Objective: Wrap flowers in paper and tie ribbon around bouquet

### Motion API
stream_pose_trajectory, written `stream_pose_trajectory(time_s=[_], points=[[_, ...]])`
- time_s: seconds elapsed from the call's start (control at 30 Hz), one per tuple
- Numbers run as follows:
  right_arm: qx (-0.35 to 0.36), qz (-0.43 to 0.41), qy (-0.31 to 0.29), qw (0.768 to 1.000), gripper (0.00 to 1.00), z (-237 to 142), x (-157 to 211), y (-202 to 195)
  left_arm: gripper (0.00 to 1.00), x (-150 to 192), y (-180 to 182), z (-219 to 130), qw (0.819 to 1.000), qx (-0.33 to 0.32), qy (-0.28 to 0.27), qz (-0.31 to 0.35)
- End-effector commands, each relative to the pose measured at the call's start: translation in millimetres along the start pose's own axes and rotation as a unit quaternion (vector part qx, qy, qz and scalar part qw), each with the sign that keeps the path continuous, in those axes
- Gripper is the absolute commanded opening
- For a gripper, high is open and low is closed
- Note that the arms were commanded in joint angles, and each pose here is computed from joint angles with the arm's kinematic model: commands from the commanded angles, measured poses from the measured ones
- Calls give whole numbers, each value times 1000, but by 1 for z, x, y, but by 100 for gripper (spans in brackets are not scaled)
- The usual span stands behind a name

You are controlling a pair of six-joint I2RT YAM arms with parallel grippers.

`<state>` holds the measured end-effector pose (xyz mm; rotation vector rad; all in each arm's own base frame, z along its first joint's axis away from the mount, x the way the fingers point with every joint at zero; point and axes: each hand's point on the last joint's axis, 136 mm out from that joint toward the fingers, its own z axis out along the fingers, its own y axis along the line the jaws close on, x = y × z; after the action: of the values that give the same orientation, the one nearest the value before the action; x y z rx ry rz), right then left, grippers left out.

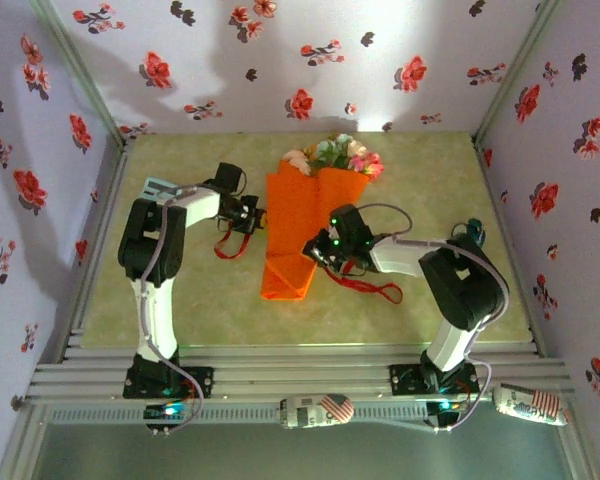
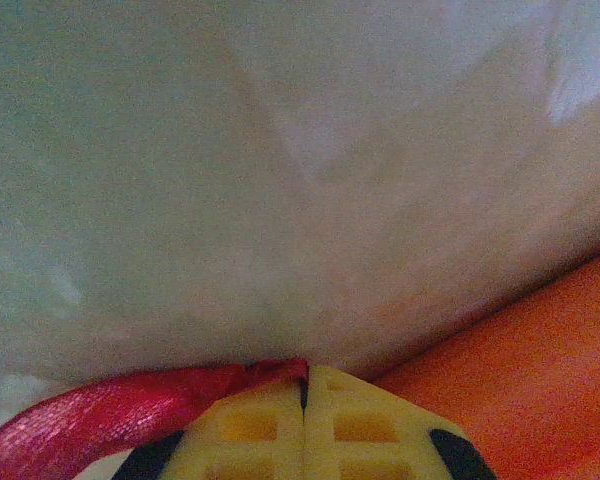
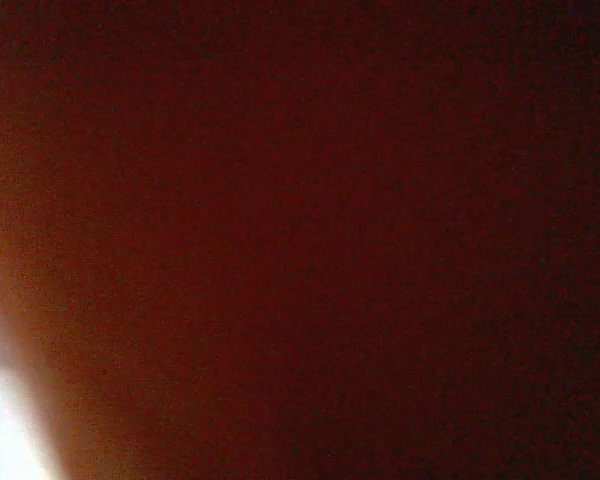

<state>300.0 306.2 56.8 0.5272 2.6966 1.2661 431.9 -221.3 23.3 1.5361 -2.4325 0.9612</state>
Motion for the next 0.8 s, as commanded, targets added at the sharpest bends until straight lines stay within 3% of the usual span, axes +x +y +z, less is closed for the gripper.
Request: stream_pose_trajectory(time_s=[0.0,0.13,0.2,0.3,0.37,0.53,0.77], points=[[25,11,-3,1000,0,6,2,-17,15,-10,15,-22,999,-18,-26,5],[49,9,11,999,0,9,4,-23,50,-3,35,-61,997,-48,-57,20],[59,11,19,998,0,11,6,-27,57,-5,42,-89,993,-67,-92,36],[69,10,26,997,0,12,8,-30,57,7,33,-121,988,-56,-124,72],[76,8,33,997,0,13,10,-31,56,29,24,-123,989,-48,-104,99],[83,8,41,996,0,14,13,-33,48,84,19,-95,987,-53,-32,151],[95,9,50,994,0,12,18,-37,41,128,34,-35,989,-65,37,129]])
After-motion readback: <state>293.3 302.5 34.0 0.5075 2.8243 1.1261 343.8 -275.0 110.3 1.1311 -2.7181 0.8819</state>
